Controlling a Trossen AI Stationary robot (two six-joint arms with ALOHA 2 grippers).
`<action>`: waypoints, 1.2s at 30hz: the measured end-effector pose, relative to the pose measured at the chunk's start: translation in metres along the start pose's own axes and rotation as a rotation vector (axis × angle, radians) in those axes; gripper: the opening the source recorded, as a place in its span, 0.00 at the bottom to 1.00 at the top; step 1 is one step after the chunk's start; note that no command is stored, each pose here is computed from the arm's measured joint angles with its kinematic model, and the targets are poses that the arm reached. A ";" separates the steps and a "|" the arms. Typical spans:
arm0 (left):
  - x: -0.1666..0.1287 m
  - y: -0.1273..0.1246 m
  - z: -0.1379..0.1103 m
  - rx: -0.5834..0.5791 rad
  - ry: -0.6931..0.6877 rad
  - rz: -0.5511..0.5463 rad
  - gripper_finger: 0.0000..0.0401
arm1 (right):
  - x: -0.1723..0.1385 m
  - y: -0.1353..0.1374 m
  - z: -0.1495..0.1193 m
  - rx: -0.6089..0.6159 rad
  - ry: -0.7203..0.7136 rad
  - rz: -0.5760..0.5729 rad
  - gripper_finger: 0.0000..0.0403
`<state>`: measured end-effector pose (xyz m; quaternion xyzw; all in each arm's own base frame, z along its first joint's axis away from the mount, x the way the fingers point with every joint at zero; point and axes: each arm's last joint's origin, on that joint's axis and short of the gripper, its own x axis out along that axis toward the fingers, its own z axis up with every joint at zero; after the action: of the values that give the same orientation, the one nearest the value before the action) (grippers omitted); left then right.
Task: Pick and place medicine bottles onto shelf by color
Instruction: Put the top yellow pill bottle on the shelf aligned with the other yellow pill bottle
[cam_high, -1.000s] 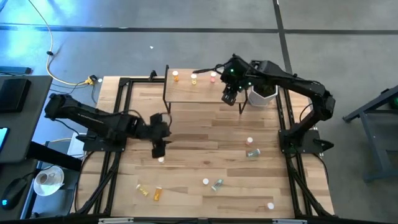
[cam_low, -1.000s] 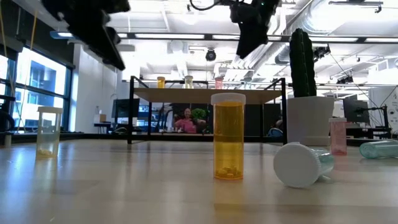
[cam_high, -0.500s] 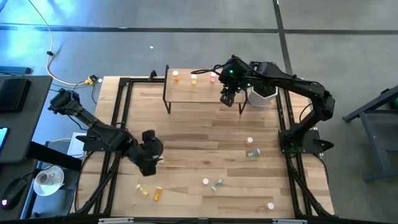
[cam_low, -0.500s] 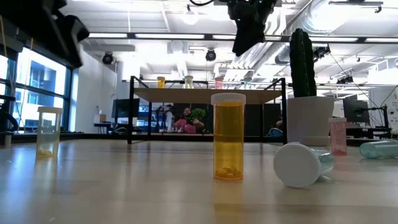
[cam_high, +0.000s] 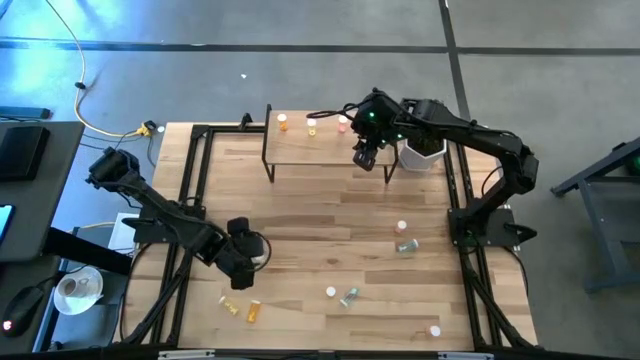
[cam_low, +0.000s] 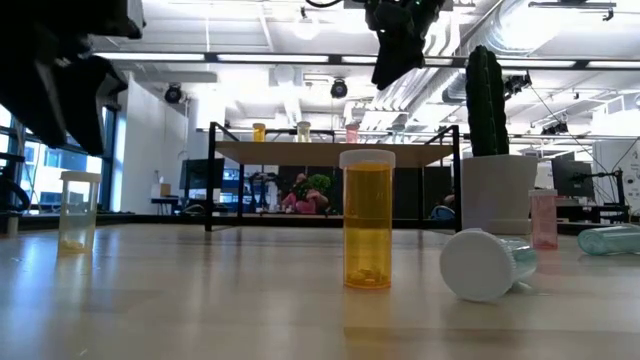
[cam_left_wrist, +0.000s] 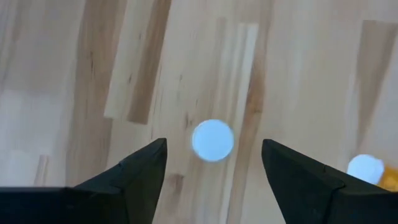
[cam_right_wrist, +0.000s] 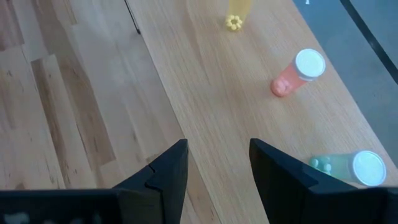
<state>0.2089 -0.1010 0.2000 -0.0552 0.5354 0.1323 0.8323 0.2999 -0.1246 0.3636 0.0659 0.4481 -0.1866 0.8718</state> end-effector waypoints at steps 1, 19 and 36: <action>0.002 -0.001 0.001 -0.003 -0.004 -0.002 0.63 | 0.000 0.000 0.000 0.000 0.000 0.000 0.40; 0.028 0.004 0.007 -0.050 0.082 0.063 0.62 | 0.000 0.000 0.000 -0.002 0.006 0.000 0.40; 0.040 -0.001 0.004 0.012 0.152 0.044 0.62 | 0.000 0.000 -0.001 -0.008 0.008 0.000 0.40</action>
<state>0.2282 -0.0942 0.1659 -0.0482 0.5989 0.1425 0.7866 0.2995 -0.1246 0.3630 0.0631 0.4522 -0.1846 0.8703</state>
